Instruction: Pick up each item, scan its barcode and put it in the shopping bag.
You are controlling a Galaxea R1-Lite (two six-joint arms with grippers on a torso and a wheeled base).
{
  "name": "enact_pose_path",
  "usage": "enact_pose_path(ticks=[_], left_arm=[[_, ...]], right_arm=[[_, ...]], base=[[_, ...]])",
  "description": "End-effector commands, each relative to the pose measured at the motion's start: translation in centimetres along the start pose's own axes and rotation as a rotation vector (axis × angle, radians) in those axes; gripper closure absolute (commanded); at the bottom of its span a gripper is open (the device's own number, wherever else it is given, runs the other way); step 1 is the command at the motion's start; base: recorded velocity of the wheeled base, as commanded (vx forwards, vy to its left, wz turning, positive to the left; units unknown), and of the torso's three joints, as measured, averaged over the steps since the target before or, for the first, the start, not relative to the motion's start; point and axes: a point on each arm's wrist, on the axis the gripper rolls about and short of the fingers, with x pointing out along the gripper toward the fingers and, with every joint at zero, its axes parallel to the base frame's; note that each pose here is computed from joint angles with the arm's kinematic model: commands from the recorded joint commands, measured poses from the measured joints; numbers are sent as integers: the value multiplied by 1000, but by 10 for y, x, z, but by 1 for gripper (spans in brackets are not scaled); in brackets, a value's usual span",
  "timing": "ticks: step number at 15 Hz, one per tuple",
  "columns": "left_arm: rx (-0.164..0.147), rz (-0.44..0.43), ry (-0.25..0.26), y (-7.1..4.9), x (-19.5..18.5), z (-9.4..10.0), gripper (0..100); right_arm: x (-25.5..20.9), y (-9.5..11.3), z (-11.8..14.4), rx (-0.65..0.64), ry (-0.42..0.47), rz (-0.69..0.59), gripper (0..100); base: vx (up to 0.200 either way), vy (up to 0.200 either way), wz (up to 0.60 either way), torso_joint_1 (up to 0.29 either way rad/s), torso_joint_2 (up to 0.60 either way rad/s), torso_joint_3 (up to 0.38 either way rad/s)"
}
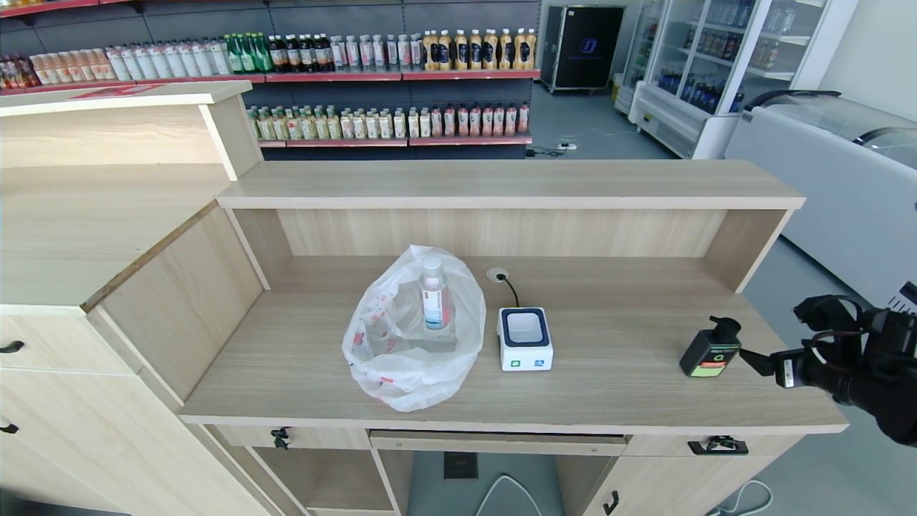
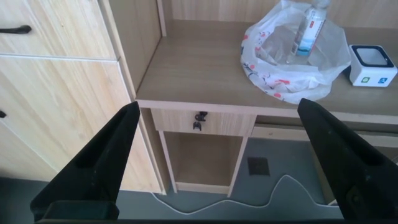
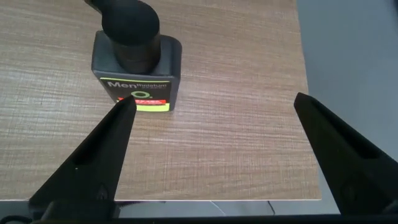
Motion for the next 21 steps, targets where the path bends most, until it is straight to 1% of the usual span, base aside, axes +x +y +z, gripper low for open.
enact_pose_path(ticks=[1,5,9,15,21], left_arm=[[0,1,0,0,0,0,0],[0,1,0,0,0,0,0],[0,0,0,0,0,0,0],[0,1,0,0,0,0,0],[0,0,0,0,0,0,0]], right_arm=[[13,7,-9,0,20,27,0],[26,21,-12,-12,9,65,0],[46,39,-3,-42,-43,107,0],[65,54,-12,-55,-36,143,0],[78,61,-10,-57,-58,159,0]], base=[[0,0,0,0,0,0],[0,0,0,0,0,0],[0,0,0,0,0,0],[0,0,0,0,0,0],[0,0,0,0,0,0]])
